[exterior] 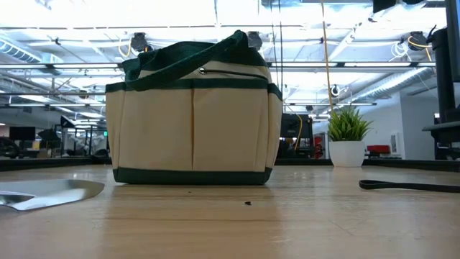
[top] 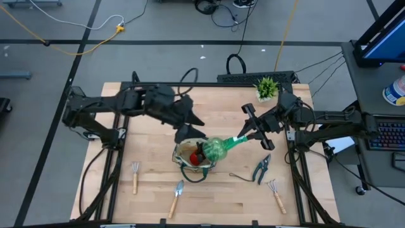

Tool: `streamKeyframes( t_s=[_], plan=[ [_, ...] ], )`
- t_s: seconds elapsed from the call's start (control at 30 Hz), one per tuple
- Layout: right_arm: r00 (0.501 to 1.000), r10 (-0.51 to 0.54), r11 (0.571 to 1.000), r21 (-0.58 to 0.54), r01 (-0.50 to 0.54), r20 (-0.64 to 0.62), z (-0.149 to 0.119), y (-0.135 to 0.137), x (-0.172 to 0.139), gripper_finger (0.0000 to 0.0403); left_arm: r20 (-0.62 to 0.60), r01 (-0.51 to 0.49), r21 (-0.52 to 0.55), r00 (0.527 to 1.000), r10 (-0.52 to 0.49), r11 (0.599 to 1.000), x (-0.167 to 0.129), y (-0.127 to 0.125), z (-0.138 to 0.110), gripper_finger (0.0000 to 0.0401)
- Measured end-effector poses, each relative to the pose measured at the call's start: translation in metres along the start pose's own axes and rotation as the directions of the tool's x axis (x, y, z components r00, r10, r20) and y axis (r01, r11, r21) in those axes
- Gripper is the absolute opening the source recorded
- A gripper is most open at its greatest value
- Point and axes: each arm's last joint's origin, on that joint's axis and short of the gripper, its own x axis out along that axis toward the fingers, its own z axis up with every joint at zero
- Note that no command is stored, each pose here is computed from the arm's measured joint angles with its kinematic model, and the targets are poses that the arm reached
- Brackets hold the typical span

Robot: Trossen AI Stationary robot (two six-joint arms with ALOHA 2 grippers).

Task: Pick & Place Garden tools in Gardening bag
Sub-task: Put the spray bottle into the gardening bag

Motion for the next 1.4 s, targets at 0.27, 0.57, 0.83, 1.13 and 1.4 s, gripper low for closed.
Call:
streamKeyframes(
  t_s=[0.27,0.57,0.83,1.13,1.4],
  plan=[
    [1.000,0.008,1.000,0.017,-0.008,-0.005,-0.001,0.002,0.001,0.0045,-0.080,0.111,0.007,0.991,-0.110,0.994,0.030,0.008,0.012,0.0308],
    [1.000,0.013,0.998,0.057,-0.012,-0.017,-0.003,0.002,0.002,0.0045,-0.121,0.158,0.015,0.980,-0.155,0.987,0.054,0.013,0.018,0.0308],
    [0.999,0.049,0.997,0.069,-0.048,-0.012,-0.006,0.004,0.006,0.0045,-0.132,0.149,0.004,0.980,-0.147,0.989,0.063,0.020,0.017,0.0308],
    [1.000,0.029,0.998,0.048,-0.029,0.004,-0.004,0.003,0.009,0.0045,-0.141,0.168,-0.001,0.976,-0.167,0.986,0.071,0.022,0.015,0.0308],
    [1.000,0.023,0.999,0.047,-0.023,0.013,-0.003,0.003,0.009,0.0045,-0.133,0.240,0.003,0.962,-0.237,0.971,0.079,0.022,0.017,0.0308]
  ],
)
